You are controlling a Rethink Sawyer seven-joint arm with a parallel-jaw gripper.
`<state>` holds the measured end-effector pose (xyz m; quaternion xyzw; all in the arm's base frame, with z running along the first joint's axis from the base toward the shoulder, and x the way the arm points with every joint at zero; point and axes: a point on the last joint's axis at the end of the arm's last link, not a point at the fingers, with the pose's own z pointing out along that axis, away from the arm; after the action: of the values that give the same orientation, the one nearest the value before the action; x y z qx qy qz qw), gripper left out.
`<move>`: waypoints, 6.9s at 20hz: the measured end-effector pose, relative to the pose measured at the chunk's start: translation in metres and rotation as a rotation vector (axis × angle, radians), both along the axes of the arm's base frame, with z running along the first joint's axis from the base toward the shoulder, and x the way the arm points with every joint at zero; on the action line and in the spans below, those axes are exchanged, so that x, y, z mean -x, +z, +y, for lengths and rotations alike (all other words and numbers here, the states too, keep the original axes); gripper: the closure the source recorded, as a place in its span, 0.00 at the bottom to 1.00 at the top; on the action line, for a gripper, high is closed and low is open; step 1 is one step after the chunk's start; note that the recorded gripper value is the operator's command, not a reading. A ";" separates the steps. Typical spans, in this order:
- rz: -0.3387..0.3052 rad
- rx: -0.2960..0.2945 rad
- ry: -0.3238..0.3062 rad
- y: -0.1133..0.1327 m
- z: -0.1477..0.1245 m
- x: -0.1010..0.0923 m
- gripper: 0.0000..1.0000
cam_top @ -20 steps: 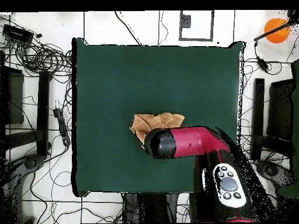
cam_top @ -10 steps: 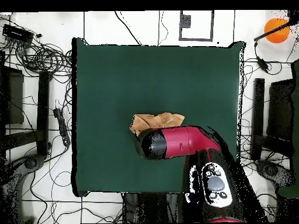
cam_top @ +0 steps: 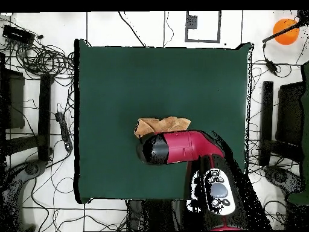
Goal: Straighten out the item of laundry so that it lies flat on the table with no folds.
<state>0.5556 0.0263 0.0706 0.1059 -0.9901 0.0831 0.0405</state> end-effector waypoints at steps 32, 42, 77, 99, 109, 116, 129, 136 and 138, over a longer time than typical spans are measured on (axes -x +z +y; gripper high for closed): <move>-0.016 0.018 -0.020 0.008 0.012 -0.006 0.00; -0.026 0.012 -0.025 0.011 0.020 -0.012 0.00; -0.019 0.013 -0.095 0.013 -0.020 -0.008 0.00; -0.046 0.017 -0.037 0.020 0.012 -0.010 0.00; -0.075 0.021 -0.014 0.021 0.029 -0.010 0.00; -0.086 0.029 -0.024 0.022 0.023 -0.011 0.00; -0.170 0.047 -0.030 0.021 0.005 -0.015 0.00; -0.183 0.059 -0.035 0.011 -0.005 -0.011 0.00; -0.183 0.060 -0.036 0.009 -0.007 -0.010 0.00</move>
<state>0.5659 0.0192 0.0791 0.0789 -0.9884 0.1215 -0.0457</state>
